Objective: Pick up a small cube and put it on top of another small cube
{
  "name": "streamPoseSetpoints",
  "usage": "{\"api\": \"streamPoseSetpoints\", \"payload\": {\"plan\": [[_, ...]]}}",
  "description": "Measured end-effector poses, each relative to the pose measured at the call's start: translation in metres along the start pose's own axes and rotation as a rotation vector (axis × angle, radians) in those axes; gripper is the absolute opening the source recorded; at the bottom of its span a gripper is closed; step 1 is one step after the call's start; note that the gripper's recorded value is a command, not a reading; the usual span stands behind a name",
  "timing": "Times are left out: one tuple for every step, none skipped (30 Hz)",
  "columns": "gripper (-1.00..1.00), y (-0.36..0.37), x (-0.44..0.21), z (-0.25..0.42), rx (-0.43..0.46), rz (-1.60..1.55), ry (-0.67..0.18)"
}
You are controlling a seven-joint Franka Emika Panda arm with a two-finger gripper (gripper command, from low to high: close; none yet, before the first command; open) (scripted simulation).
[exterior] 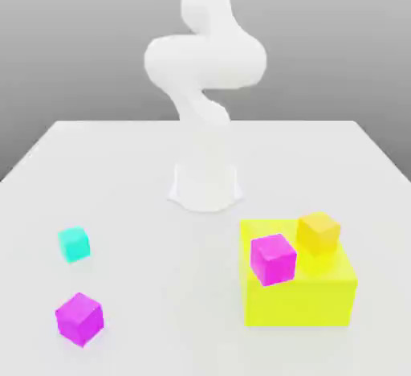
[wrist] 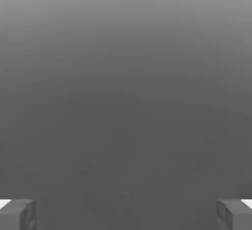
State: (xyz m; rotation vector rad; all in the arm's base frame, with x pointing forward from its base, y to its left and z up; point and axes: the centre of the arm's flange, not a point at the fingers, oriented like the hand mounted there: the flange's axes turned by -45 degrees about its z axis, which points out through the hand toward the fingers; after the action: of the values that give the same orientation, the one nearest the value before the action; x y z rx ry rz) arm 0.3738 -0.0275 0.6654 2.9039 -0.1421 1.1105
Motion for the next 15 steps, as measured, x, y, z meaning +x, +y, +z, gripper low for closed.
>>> {"api": "streamPoseSetpoints", "payload": {"plan": [[0.0, 0.012, -0.005, 0.022, -0.026, 0.026, -0.03], [0.0, 0.025, -0.012, 0.043, -0.049, 0.051, -0.059], [0.0, 0.037, -0.019, 0.062, -0.072, 0.077, -0.087], [0.0, 0.051, -0.028, 0.081, -0.093, 0.103, -0.115], [0.0, 0.064, -0.037, 0.098, -0.113, 0.13, -0.143], [0.0, 0.078, -0.048, 0.115, -0.132, 0.158, -0.17], [0.0, 0.092, -0.06, 0.131, -0.151, 0.185, -0.198], [0.0, 0.106, -0.073, 0.146, -0.168, 0.214, -0.225], [0.0, 0.119, -0.086, 0.16, -0.185, 0.243, -0.252], [0.0, 0.133, -0.101, 0.173, -0.201, 0.273, -0.279], [0.0, 0.146, -0.117, 0.185, -0.215, 0.303, -0.306], [0.0, 0.159, -0.133, 0.196, -0.229, 0.334, -0.333], [0.0, 0.171, -0.151, 0.206, -0.242, 0.365, -0.36], [0.0, 0.183, -0.169, 0.215, -0.254, 0.397, -0.386], [0.0, 0.194, -0.187, 0.224, -0.265, 0.43, -0.412]]}}
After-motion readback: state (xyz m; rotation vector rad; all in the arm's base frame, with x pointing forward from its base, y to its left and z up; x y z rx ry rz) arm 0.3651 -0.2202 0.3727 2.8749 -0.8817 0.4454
